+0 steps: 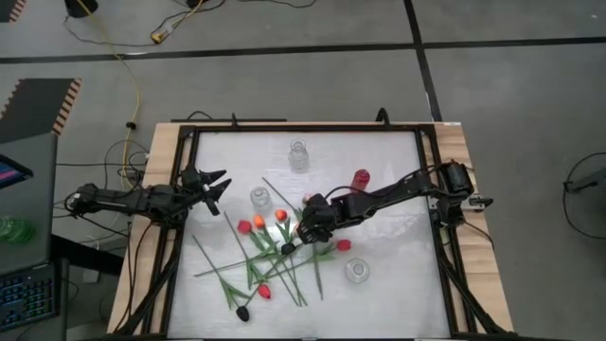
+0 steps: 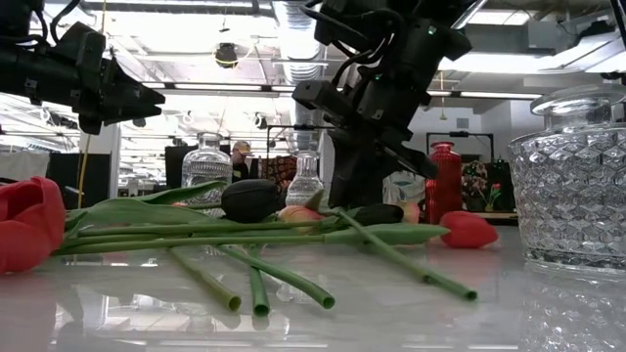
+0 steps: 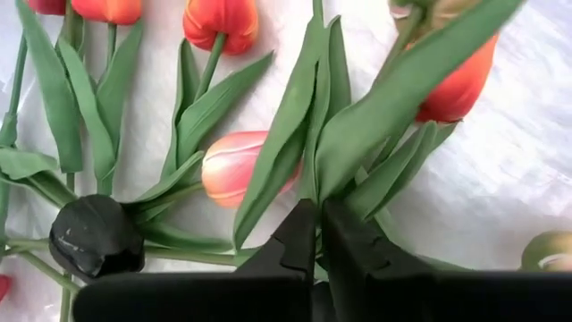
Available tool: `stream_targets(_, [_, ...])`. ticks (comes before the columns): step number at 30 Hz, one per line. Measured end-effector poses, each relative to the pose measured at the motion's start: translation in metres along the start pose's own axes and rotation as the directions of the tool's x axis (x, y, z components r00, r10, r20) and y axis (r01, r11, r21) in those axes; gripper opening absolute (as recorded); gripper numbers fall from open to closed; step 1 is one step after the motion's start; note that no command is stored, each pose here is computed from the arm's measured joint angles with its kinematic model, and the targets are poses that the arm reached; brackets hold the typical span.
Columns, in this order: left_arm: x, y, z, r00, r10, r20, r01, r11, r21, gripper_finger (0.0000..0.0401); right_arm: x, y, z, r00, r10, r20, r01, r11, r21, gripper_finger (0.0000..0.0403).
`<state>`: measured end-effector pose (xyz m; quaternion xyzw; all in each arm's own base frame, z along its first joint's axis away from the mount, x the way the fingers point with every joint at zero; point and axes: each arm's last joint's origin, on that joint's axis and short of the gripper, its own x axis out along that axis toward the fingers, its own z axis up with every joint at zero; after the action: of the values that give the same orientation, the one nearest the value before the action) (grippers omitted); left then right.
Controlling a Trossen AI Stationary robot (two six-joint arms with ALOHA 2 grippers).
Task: Sort flowers into vase by color
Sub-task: Put the pink tulip into the top transparent vase
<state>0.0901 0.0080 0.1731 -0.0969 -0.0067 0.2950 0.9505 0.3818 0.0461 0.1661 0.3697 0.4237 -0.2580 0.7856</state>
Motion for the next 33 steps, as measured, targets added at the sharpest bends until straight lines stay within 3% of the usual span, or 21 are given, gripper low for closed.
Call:
stream_targets(6, [0.000,0.000,0.000,1.000,0.000,0.000,0.000,1.000,0.000,0.0167,0.000,-0.001,0.001,1.000,-0.002,0.001,0.002,1.000,-0.002,0.0019])
stream_targets(17, [0.000,0.000,0.000,1.000,-0.001,0.000,0.001,1.000,0.000,0.0167,-0.002,0.001,0.001,1.000,0.012,0.003,-0.012,1.000,-0.027,0.0019])
stream_targets(33, [0.000,0.000,0.000,1.000,-0.003,0.000,0.003,1.000,0.000,0.0167,-0.037,0.008,0.013,0.992,0.102,0.080,-0.094,0.991,-0.099,0.0018])
